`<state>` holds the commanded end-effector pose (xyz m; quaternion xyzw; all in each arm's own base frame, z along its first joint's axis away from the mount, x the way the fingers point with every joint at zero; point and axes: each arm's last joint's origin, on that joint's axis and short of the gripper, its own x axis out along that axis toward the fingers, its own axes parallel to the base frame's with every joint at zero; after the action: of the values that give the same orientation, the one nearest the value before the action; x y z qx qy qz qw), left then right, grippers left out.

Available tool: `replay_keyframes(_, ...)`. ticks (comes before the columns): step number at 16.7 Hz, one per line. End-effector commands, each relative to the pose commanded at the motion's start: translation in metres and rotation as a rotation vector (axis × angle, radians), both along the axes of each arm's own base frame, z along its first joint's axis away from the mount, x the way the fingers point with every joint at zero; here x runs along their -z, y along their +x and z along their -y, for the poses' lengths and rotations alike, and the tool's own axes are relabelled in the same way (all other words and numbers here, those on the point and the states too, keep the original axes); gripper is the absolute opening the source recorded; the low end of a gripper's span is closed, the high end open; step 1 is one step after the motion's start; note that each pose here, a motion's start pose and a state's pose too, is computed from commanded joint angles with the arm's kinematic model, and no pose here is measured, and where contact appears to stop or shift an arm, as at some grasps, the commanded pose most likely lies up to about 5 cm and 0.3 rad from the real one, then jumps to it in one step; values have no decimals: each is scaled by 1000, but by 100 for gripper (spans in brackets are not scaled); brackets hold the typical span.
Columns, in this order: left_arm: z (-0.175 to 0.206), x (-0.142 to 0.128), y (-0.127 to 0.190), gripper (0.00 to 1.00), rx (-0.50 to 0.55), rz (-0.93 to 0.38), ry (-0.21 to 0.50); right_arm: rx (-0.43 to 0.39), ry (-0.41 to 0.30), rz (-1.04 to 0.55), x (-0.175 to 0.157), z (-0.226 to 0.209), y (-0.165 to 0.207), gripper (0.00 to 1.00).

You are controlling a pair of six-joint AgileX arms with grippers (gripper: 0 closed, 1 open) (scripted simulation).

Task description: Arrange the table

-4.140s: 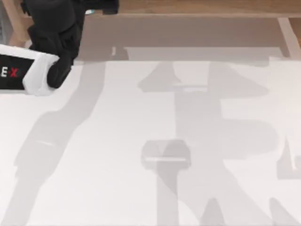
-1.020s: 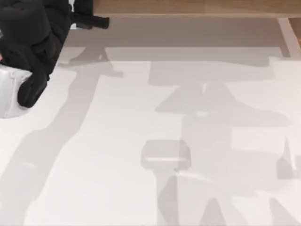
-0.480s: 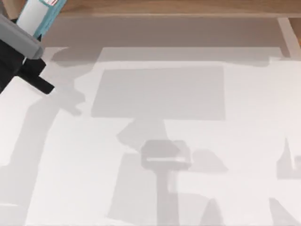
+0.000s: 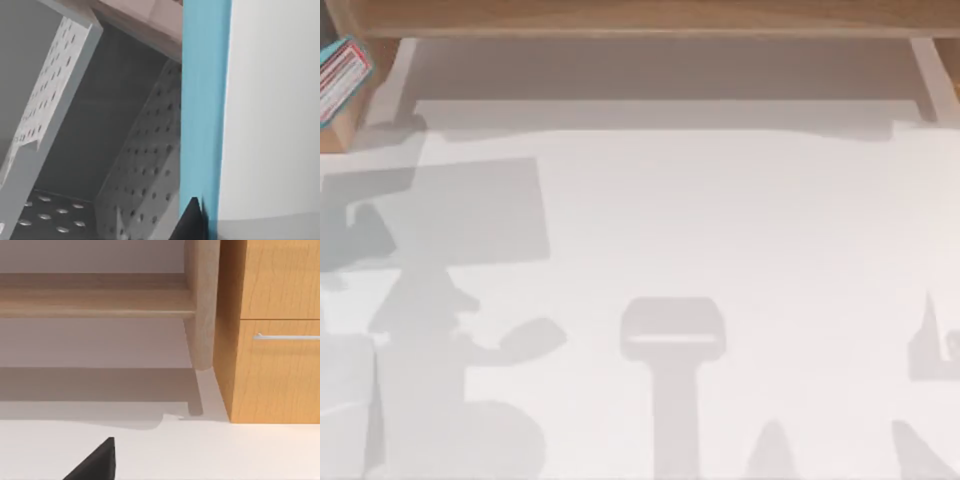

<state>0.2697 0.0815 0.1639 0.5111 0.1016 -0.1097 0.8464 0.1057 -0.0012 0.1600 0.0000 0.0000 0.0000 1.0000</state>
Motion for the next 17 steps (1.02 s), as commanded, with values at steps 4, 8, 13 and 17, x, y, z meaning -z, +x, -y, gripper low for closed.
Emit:
replay_keyframes(4, -51, 3, 18, 0, -12, 4, 210, 0, 0, 0, 0, 0, 0, 100)
replay_keyframes(8, -85, 3, 51, 0, 29, 43, 386, 0, 0, 0, 0, 0, 0, 100)
replay_keyframes(13, -96, 13, 78, 0, 83, 57, 470, 0, 0, 0, 0, 0, 0, 100)
replay_keyframes(17, -96, 13, 78, 0, 83, 57, 470, 0, 0, 0, 0, 0, 0, 100)
